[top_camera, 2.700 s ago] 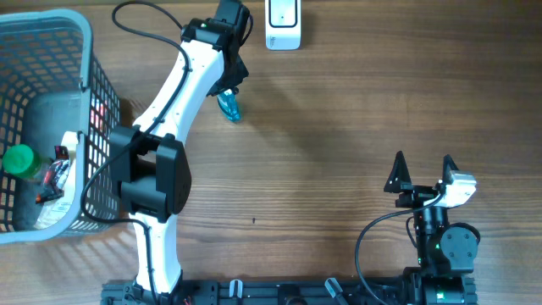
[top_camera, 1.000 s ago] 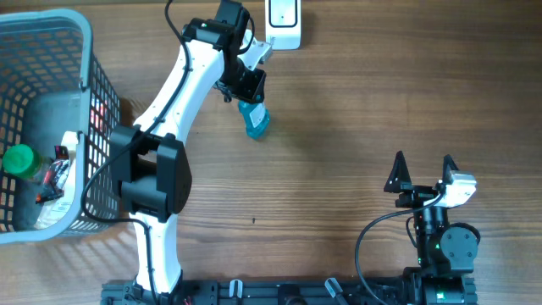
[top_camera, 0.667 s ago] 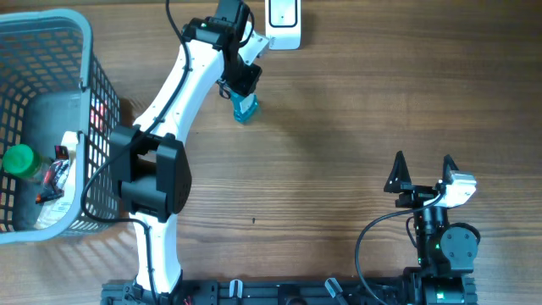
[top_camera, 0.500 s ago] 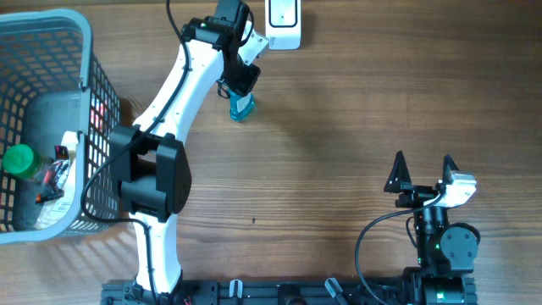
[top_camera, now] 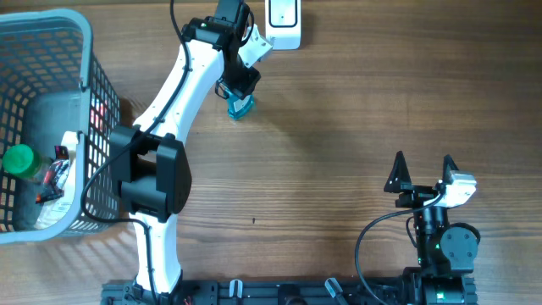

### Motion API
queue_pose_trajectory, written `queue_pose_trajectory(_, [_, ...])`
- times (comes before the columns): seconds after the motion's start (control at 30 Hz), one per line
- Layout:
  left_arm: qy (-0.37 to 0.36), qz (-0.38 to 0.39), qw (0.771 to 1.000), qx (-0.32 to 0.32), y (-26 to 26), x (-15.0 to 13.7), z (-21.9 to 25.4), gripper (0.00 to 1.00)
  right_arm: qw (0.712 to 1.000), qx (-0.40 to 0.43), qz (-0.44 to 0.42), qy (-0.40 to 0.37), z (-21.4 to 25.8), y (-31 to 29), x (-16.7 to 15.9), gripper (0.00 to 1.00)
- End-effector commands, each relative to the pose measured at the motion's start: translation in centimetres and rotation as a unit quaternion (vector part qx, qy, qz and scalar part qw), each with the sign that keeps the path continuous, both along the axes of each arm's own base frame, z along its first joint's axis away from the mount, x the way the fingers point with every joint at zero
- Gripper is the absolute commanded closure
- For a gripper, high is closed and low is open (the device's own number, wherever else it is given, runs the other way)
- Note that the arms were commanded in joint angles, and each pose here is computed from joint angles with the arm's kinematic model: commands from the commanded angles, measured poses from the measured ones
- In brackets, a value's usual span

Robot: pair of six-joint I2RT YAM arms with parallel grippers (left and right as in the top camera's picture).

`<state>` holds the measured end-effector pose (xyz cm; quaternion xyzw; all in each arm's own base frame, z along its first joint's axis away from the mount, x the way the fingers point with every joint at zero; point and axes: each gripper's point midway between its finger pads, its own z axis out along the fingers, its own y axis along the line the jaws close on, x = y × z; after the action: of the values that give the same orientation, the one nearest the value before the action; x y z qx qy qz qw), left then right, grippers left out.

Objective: Scan the item barcode
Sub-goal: 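Set the bottle down near the scanner and release it, then return the left gripper to the basket and grasp the green container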

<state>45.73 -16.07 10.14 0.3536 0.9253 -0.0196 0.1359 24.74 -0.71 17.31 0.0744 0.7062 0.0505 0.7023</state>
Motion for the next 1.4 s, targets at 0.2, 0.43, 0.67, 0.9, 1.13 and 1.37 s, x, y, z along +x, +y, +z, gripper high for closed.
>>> queue_pose_trajectory(0.2, [-0.024,0.001,0.999,0.033,1.2,0.8,0.7,0.23,1.000,-0.009,0.010,-0.006,0.3,0.4,0.0,0.00])
queue_pose_trajectory(0.43, [-0.060,0.016,0.998,0.013,1.1,0.6,4.5,0.20,1.000,-0.009,0.010,-0.006,0.3,0.4,0.0,0.00])
queue_pose_trajectory(0.67, [-0.095,-0.010,0.993,-0.071,-0.7,-1.9,11.4,0.14,1.000,-0.009,0.010,-0.006,0.3,0.4,0.0,0.00])
queue_pose_trajectory(0.9, [-0.230,0.097,0.961,-0.122,2.5,-5.2,23.8,0.00,1.000,-0.009,0.010,-0.006,0.3,0.4,0.0,0.00])
queue_pose_trajectory(1.13, [-0.405,0.490,0.756,-0.155,19.5,-11.5,35.6,0.00,1.000,-0.009,0.010,-0.006,0.3,0.4,0.0,0.00])
queue_pose_trajectory(1.37, [-0.344,0.767,0.533,-0.099,34.1,-21.0,31.3,0.00,1.000,-0.009,0.010,-0.006,0.3,0.4,0.0,0.00])
